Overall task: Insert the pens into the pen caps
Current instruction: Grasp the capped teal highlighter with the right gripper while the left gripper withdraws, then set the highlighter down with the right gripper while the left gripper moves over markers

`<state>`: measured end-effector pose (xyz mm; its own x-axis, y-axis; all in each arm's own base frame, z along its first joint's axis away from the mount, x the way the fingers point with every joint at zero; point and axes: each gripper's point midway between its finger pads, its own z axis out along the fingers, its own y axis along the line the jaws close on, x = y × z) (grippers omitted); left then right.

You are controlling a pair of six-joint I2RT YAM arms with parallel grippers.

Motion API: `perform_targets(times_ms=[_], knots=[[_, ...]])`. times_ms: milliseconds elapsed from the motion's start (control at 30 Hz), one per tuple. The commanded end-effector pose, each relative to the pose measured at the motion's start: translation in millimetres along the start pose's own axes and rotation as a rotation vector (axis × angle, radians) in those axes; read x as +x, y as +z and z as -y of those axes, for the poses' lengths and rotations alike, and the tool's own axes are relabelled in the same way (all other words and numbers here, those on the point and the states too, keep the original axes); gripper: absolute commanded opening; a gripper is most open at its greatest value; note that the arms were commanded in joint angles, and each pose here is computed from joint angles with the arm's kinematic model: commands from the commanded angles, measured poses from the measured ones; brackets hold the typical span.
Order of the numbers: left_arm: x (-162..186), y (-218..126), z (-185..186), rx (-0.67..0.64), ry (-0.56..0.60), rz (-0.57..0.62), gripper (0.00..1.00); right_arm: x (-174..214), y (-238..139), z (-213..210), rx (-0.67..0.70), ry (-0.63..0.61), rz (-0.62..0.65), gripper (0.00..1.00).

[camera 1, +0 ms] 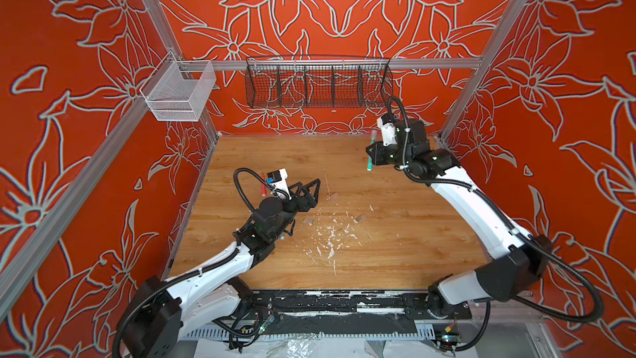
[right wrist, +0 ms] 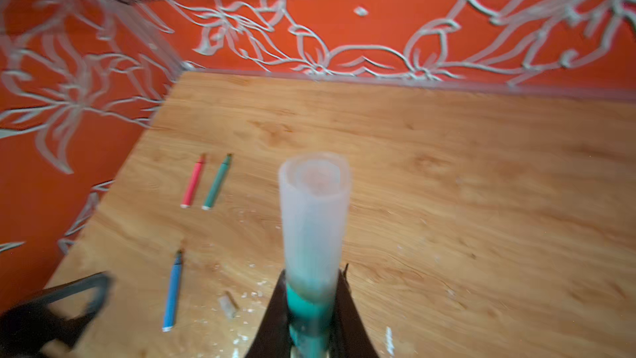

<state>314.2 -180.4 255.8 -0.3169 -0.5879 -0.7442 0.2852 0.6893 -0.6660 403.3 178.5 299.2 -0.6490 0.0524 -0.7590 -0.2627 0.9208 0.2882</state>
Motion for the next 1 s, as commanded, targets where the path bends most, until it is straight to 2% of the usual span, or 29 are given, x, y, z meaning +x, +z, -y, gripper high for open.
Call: perform_targets(times_ms=[0, 200, 433, 567, 867, 967], knots=[[-1.8, -16.1, -41.9, -0.214, -0.014, 0.018, 0.89, 45.4, 25.0, 54.0, 0.136, 0.056, -0.202, 0.00], [-7.8, -32.5, -65.9, -0.332, -0.026, 0.046, 0.89, 85.3, 70.2, 116.4, 0.298, 0.058, -0.413, 0.00], [-0.8, -31.2, -72.1, -0.348, -0.078, -0.001, 0.88, 124.9, 115.2, 149.4, 0.365, 0.062, -0.583, 0.00], [-1.1, -30.2, -74.3, -0.374, -0.087, -0.023, 0.88, 144.5, 130.6, 160.0, 0.388, 0.071, -0.640, 0.01], [-11.9, -28.7, -71.6, -0.404, -0.055, -0.033, 0.87, 170.3, 147.0, 176.5, 0.407, 0.116, -0.703, 0.14], [-13.4, -22.7, -65.5, -0.385, -0.059, -0.083, 0.87, 173.4, 148.9, 178.5, 0.405, 0.125, -0.710, 0.20]])
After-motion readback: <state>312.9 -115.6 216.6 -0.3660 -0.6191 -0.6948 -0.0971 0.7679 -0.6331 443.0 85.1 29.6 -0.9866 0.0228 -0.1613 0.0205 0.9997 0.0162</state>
